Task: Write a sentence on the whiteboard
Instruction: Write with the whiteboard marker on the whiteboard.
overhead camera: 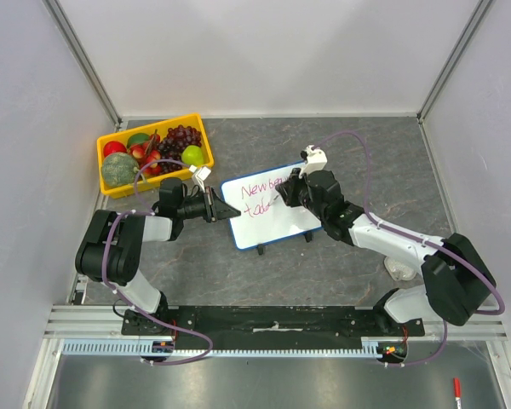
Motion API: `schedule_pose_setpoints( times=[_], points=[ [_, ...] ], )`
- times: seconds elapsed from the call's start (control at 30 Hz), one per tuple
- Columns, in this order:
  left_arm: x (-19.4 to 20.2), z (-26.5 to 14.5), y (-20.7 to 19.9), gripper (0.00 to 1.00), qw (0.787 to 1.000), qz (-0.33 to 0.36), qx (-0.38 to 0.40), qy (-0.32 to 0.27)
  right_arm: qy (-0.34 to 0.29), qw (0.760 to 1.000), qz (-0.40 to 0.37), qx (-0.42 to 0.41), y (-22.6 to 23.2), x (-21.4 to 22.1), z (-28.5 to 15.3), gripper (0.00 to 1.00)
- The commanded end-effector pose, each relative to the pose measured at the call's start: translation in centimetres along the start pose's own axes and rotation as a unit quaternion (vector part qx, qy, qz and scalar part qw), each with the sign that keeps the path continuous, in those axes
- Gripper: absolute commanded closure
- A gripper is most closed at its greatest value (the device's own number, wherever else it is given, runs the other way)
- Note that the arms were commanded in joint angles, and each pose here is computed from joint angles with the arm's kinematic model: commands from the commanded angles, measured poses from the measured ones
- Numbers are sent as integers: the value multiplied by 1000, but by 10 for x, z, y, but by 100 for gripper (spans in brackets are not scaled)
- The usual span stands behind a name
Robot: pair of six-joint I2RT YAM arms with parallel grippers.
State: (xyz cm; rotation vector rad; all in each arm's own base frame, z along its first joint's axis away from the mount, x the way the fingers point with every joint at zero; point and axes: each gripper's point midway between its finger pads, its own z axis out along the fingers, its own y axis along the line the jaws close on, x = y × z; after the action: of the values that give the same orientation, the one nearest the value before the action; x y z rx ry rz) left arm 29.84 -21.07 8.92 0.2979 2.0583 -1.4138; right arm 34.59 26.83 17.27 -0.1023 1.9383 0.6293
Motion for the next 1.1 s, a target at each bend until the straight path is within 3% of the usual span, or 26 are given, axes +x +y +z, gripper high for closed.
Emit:
schedule_pose_setpoints(
  times=[0.0, 0.27, 0.83, 1.07],
  points=[
    [-4, 0, 9, 98, 999, 31, -24, -7, 14, 1000, -13, 15, -13, 14, -4, 100],
    [-4, 0, 8, 98, 999, 30, -23, -6, 15, 1000, -14, 20, -16, 16, -9, 100],
    [-4, 0, 8, 98, 999, 31, -23, -7, -46, 999, 0, -10, 12, -44, -14, 100],
    [-5, 0, 8, 98, 999, 33, -23, -8, -48, 999, -1, 0, 7, -45, -9, 100]
  ],
)
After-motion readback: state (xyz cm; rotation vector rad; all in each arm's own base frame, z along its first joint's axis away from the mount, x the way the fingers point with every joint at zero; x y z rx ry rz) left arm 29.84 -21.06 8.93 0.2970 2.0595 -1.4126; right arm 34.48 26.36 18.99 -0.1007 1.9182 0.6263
